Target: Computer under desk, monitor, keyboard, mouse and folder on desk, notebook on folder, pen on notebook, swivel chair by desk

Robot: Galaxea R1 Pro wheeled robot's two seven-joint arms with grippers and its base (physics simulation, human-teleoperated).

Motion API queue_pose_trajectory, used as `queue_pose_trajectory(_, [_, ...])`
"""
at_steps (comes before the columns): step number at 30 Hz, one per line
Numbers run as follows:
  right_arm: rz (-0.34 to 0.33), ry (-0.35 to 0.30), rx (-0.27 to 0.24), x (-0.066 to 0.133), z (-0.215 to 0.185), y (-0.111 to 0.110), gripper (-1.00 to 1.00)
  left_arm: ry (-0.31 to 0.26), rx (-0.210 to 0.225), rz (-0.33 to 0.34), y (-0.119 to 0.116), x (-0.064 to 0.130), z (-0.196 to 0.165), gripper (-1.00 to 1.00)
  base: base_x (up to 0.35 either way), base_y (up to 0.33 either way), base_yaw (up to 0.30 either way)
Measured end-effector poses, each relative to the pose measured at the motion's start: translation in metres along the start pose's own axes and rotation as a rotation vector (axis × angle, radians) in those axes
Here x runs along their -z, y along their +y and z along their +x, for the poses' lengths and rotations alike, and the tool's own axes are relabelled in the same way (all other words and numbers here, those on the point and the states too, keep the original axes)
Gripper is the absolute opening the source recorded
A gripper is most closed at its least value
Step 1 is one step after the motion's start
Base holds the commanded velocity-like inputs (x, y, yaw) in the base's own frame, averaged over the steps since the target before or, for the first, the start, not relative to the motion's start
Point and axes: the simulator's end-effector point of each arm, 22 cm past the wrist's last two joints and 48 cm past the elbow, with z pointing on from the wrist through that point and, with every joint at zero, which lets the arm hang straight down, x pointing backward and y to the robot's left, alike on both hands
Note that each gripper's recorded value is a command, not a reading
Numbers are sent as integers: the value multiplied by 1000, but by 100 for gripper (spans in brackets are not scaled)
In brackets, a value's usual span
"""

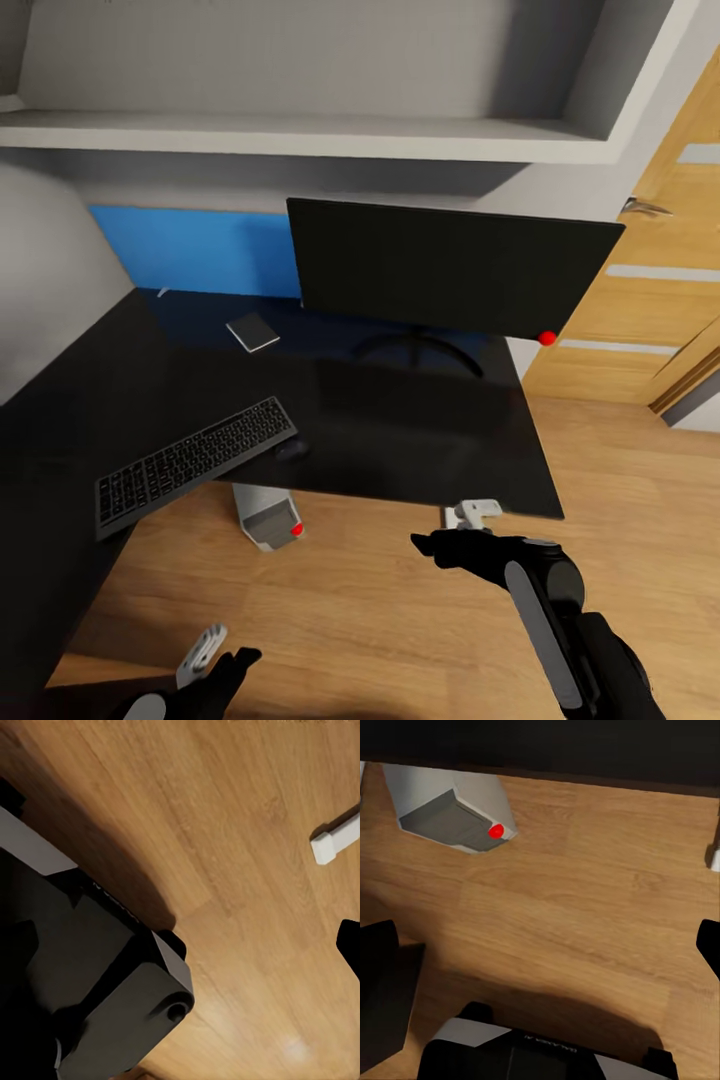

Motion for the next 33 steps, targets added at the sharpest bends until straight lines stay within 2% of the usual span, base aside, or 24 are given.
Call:
queue_pose_trajectory(3, [-17,-2,2,0,-3,11,100,-2,0,2,-1,1,-1,100,0,0,4])
queue_pose_trajectory(12, [-33,-5,12,3,-5,23,100,-10,-3,12,-5,3,-3,100,0,0,1])
queue_pose_trajectory(18, [-81,8,82,3,-3,56,100,-21,1,13,-6,4,-6,100,0,0,1])
queue_pose_trajectory(20, [-92,12,92,4,-8,63,100,-27,3,14,-6,4,-8,100,0,0,41])
queue_pose_trajectory(25, [-128,-29,102,8,-31,87,100,-38,5,17,-8,5,-11,100,0,0,82])
queue_pose_trajectory(33, [-149,-66,109,14,-50,103,100,-47,3,23,-11,7,-13,100,0,0,128])
